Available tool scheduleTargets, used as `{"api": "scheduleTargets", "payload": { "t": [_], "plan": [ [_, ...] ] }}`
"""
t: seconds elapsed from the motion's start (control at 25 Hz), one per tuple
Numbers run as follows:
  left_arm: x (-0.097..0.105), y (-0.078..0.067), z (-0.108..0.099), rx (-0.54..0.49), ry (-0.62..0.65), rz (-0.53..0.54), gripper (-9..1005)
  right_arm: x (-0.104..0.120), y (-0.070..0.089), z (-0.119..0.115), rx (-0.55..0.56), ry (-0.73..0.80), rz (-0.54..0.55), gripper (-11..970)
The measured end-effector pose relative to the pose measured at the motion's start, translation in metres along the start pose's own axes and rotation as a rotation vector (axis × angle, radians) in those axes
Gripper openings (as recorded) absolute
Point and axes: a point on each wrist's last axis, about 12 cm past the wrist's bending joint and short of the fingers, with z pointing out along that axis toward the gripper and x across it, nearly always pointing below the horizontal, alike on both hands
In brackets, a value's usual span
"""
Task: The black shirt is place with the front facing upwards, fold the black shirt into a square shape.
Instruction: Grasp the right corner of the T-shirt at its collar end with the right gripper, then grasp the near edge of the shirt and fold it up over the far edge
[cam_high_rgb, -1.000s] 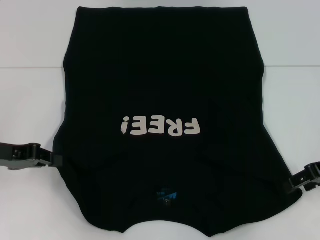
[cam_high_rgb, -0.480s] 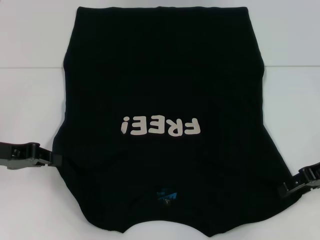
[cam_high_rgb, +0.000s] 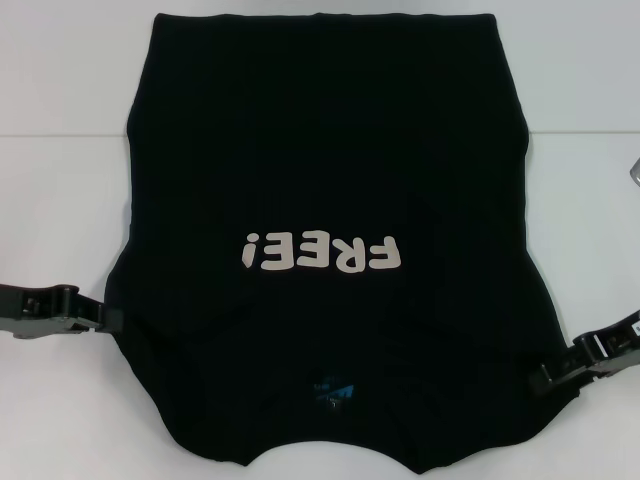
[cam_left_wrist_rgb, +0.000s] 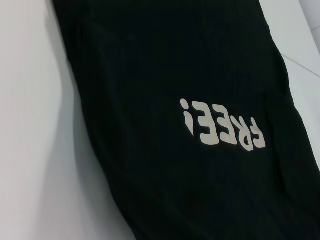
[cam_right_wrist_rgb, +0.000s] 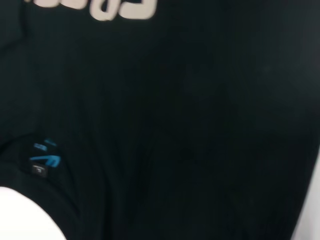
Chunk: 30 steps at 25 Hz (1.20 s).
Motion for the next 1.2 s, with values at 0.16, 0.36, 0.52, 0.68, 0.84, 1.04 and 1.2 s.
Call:
{"api": "scheduleTargets", "payload": {
  "t": [0.16, 0.36, 0.52, 0.68, 0.84, 1.04, 1.2],
  "plan": [
    [0.000, 0.000, 0.000, 0.002, 0.002, 0.000, 86, -0.002, 0.003, 0.000, -0.015, -0.002, -0.013, 676],
    [0.001, 0.000, 0.000, 0.005, 0.005, 0.001, 90, -0.003, 0.007, 0.003, -0.013, 0.005, -0.050, 670],
    [0.001, -0.001, 0.000, 0.008, 0.008, 0.003, 93, -0.004, 0.009, 0.004, -0.009, 0.013, -0.064, 665],
    [0.002, -0.001, 0.000, 0.009, 0.009, 0.000, 96, -0.004, 0.010, 0.005, -0.008, 0.015, -0.064, 546],
    [0.002, -0.001, 0.000, 0.012, 0.009, -0.001, 99, -0.004, 0.010, 0.005, -0.007, 0.015, -0.063, 380],
    [0.002, 0.000, -0.003, 0.022, -0.005, -0.011, 103, -0.004, 0.008, -0.001, 0.003, 0.032, -0.081, 170],
    [0.005, -0.004, -0.003, 0.073, 0.047, -0.005, 106, -0.005, 0.006, -0.011, 0.006, 0.051, -0.111, 87]
  ]
}}
